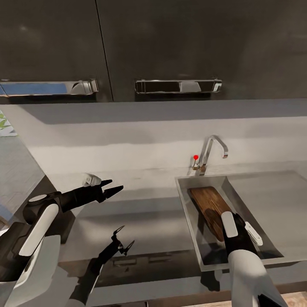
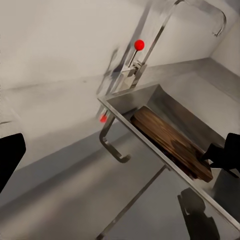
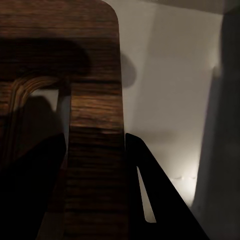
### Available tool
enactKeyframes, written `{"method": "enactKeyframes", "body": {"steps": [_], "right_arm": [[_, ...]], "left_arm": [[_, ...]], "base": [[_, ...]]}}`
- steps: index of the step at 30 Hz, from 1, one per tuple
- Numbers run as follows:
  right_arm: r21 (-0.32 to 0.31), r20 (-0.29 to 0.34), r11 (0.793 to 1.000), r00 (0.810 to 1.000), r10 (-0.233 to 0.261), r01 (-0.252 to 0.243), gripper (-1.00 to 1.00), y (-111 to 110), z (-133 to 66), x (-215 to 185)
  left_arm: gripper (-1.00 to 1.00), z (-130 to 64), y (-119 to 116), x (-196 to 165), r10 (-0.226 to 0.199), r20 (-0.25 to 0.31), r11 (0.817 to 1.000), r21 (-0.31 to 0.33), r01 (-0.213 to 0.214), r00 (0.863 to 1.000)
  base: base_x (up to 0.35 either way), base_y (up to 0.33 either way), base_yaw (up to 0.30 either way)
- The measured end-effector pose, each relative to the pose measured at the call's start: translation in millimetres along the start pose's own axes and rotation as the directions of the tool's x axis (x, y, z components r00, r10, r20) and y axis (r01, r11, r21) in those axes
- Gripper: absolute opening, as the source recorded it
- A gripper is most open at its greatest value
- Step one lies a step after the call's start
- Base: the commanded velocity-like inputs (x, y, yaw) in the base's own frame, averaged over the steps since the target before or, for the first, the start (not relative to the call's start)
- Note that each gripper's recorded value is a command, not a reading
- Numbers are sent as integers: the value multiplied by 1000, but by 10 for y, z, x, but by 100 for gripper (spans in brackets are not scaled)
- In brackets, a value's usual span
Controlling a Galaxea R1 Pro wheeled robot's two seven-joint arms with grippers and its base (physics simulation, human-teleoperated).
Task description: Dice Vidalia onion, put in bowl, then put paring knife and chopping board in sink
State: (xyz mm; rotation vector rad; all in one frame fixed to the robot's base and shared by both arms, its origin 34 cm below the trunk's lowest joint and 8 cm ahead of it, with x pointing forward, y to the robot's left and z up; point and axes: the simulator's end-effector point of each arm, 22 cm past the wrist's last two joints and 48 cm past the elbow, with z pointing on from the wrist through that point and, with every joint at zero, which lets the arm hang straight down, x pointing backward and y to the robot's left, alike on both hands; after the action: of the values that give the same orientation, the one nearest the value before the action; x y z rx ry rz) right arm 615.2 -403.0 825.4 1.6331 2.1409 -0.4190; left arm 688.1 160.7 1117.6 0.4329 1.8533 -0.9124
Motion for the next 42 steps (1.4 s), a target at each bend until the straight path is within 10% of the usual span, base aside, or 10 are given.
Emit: {"method": "enactKeyframes", "body": {"steps": [12, 13, 15, 42], "right_arm": [[2, 6, 1000, 1000, 2, -2, -100, 0, 17, -19], [2, 6, 1000, 1000, 1, -1, 100, -1, 17, -19], [47, -35, 997, 998, -55, 57, 100, -136, 114, 218], [26, -53, 999, 998, -40, 41, 100, -88, 59, 253]], "left_arm": [[100, 16, 25, 37, -6, -5, 1000, -1, 6, 1000], [100, 16, 26, 37, -6, -5, 1000, -1, 6, 1000], [100, 14, 23, 37, -6, -5, 1000, -1, 6, 1000], [100, -18, -25, -46, 7, 6, 1000, 0, -7, 1000]], "base": [[0, 0, 0], [0, 0, 0], [0, 0, 0], [0, 0, 0]]}}
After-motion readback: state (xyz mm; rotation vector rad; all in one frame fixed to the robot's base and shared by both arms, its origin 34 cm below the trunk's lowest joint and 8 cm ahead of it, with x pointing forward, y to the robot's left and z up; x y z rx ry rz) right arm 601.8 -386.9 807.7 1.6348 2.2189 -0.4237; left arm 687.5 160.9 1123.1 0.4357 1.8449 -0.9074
